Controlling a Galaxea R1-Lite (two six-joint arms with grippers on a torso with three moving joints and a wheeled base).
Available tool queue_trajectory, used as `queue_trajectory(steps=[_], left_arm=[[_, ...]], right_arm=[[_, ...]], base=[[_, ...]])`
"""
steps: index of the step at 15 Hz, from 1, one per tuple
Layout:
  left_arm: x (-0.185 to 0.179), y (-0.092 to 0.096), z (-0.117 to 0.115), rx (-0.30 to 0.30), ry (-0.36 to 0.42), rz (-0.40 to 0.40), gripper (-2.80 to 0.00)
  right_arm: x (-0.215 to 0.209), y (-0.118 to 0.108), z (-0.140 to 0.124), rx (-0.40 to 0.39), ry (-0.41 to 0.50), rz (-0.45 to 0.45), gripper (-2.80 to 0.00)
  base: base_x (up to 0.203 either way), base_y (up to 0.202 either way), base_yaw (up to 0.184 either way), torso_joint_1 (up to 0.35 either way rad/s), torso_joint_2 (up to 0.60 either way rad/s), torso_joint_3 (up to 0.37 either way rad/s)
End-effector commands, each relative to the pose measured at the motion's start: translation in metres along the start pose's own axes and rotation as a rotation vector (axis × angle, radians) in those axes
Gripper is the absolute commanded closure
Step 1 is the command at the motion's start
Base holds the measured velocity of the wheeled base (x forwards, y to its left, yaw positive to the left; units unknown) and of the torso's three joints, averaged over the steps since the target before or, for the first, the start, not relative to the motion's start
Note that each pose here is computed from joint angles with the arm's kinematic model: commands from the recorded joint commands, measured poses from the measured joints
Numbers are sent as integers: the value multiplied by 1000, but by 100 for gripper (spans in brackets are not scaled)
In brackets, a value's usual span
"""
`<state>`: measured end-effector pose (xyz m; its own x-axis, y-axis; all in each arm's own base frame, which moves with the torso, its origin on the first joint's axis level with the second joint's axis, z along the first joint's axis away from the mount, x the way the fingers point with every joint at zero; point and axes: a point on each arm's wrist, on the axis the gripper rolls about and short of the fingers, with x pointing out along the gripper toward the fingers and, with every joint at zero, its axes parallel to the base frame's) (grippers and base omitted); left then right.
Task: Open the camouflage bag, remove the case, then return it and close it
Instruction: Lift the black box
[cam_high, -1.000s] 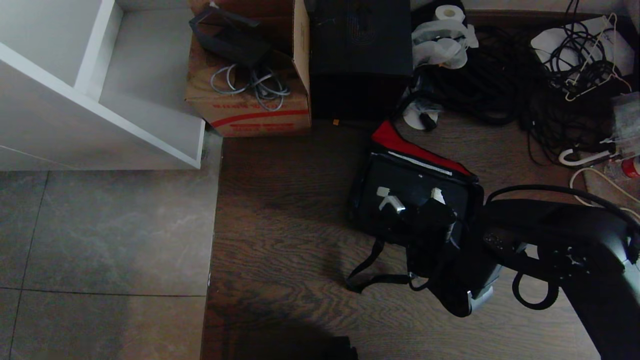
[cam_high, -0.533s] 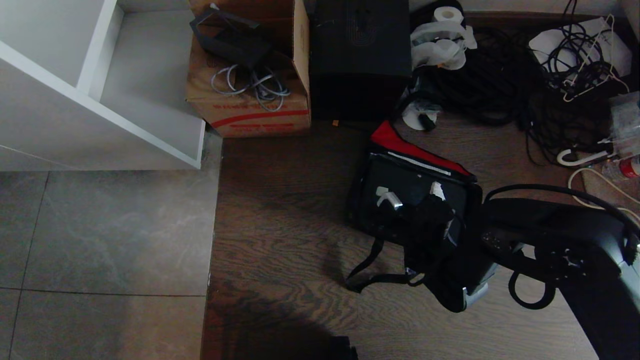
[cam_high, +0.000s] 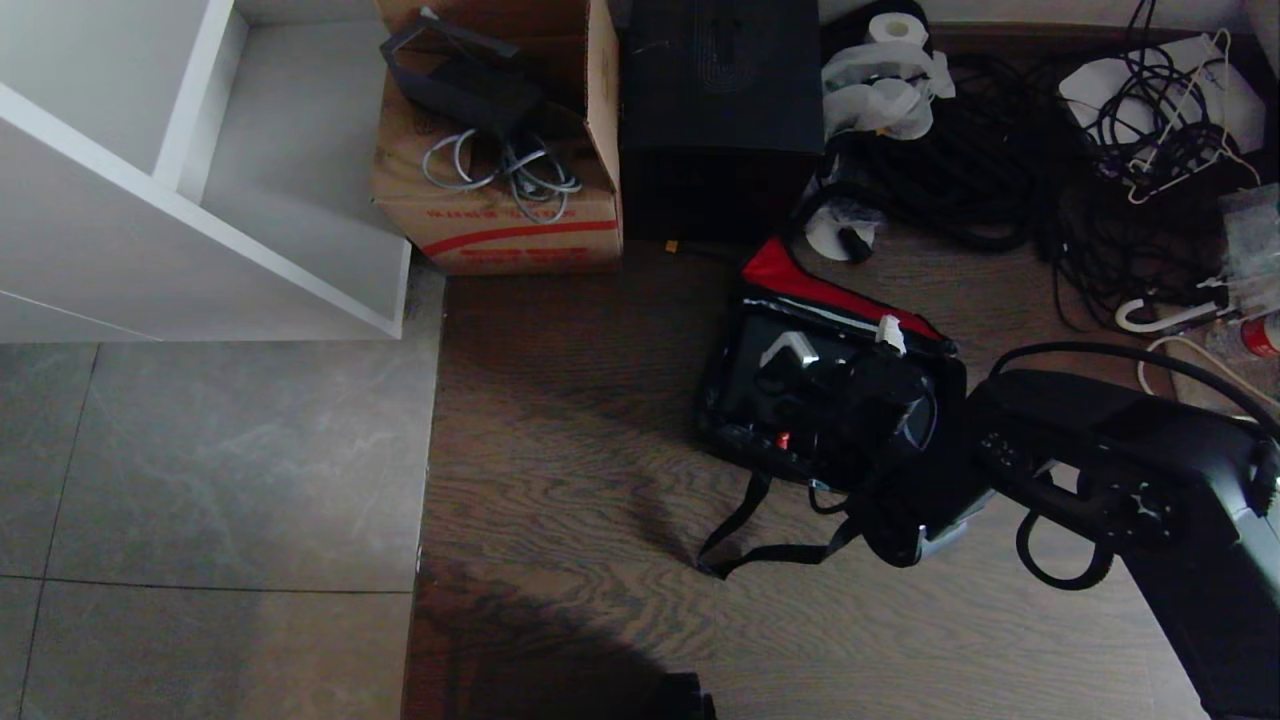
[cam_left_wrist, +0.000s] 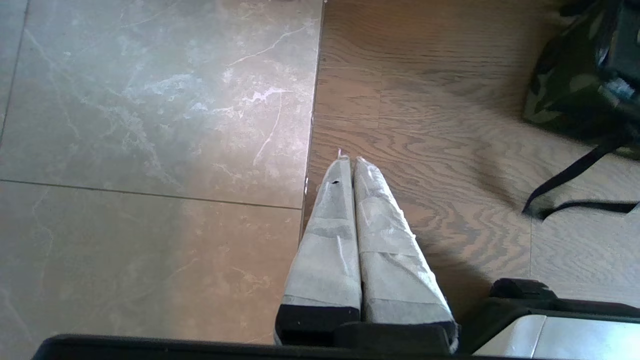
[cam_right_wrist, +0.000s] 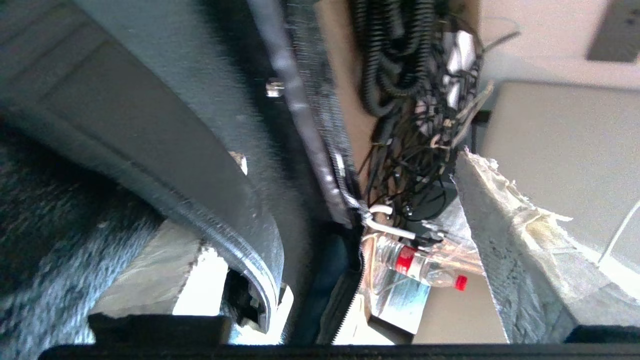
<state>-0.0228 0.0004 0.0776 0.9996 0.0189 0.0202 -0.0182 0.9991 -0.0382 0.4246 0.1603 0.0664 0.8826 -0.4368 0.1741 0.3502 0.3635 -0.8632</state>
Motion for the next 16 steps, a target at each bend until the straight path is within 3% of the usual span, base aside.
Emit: queue_trajectory(steps=[1, 11, 12, 16], left_arm=[[1, 0, -3, 0, 8, 1, 0], [1, 0, -3, 0, 8, 1, 0], [1, 0, -3, 0, 8, 1, 0], [1, 0, -3, 0, 8, 1, 0]], right_arm=[[12, -2, -5, 1, 30, -34, -280], [25, 14, -16, -22, 102, -58, -280], [24, 14, -17, -25, 102, -53, 0], [20, 17, -20, -37, 107, -38, 0]], base=[[0, 0, 0, 0, 0, 0], [0, 0, 0, 0, 0, 0], [0, 0, 0, 0, 0, 0], [0, 0, 0, 0, 0, 0]])
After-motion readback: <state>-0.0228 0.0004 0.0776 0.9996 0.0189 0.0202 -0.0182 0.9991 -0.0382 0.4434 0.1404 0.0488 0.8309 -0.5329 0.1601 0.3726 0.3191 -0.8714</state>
